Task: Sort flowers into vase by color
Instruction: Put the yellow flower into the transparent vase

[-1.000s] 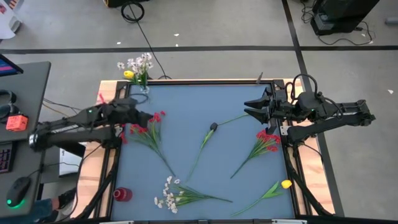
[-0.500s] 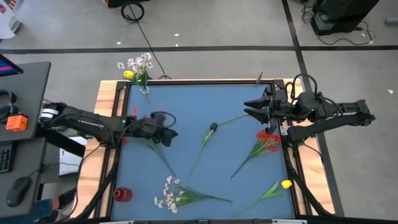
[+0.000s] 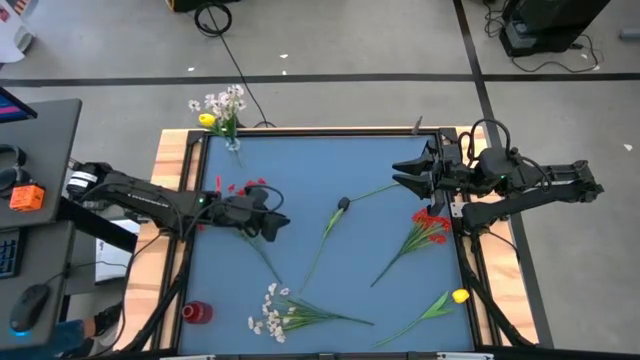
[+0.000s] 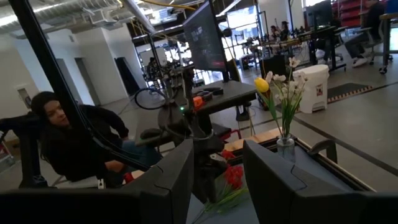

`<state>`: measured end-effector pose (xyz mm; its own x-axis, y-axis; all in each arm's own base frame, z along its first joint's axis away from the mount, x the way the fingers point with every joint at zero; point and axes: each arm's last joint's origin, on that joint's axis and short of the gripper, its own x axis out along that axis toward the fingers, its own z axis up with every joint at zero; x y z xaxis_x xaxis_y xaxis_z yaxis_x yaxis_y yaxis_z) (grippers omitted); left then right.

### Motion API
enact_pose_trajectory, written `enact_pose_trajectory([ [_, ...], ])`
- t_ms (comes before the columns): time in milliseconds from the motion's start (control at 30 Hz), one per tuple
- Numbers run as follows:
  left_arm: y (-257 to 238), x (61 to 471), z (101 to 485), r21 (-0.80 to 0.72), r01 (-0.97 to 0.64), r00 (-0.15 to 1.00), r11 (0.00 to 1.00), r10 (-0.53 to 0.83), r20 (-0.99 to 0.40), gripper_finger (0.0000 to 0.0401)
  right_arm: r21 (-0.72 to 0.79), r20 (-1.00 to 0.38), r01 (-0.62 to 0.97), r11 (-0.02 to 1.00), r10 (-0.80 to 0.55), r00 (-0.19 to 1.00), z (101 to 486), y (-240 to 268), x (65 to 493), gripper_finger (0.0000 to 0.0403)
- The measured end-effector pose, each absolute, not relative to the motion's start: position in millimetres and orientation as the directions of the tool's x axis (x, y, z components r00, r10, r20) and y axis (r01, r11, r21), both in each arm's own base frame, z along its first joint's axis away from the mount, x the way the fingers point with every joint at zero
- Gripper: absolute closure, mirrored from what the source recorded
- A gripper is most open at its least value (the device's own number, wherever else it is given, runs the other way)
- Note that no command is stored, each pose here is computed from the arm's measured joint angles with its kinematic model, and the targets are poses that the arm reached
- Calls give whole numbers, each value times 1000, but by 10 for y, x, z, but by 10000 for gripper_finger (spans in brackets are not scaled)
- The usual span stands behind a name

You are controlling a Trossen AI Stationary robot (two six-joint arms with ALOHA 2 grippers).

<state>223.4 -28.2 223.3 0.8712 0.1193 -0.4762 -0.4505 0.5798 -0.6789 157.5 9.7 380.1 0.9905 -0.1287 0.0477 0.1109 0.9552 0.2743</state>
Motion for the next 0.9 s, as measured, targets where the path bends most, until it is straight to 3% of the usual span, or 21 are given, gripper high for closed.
enact_pose_trajectory([
  [167, -314, 2231, 2237, -731, -455, 874, 508, 99, -476, 264, 288, 80, 101, 952, -129, 988, 3831, 97, 1575, 256],
  [300, -388, 2219, 2236, -752, -447, 877, 485, 69, -476, 264, 450, 175, 56, 891, -150, 973, 3919, 91, 1610, 256],
  [433, -436, 2204, 2225, -743, -445, 871, 500, 49, -489, 264, 637, 98, 67, 768, -166, 981, 3820, 89, 1742, 256],
  [500, -440, 2198, 2217, -733, -449, 866, 512, 48, -497, 264, 701, 30, 51, 711, -101, 994, 3724, 121, 1860, 256],
  [567, -439, 2193, 2207, -719, -453, 861, 527, 49, -507, 264, 803, -43, 59, 593, -41, 998, 3613, 178, 1996, 256],
  [700, -439, 2169, 2170, -695, -478, 836, 536, 34, -548, 264, 953, -183, 163, 254, 54, 982, 3360, 359, 2262, 262],
  [900, -505, 2130, 2129, -676, -451, 798, 582, -76, -597, 264, 890, -410, 435, -133, 180, 894, 2929, 925, 2422, 276],
])
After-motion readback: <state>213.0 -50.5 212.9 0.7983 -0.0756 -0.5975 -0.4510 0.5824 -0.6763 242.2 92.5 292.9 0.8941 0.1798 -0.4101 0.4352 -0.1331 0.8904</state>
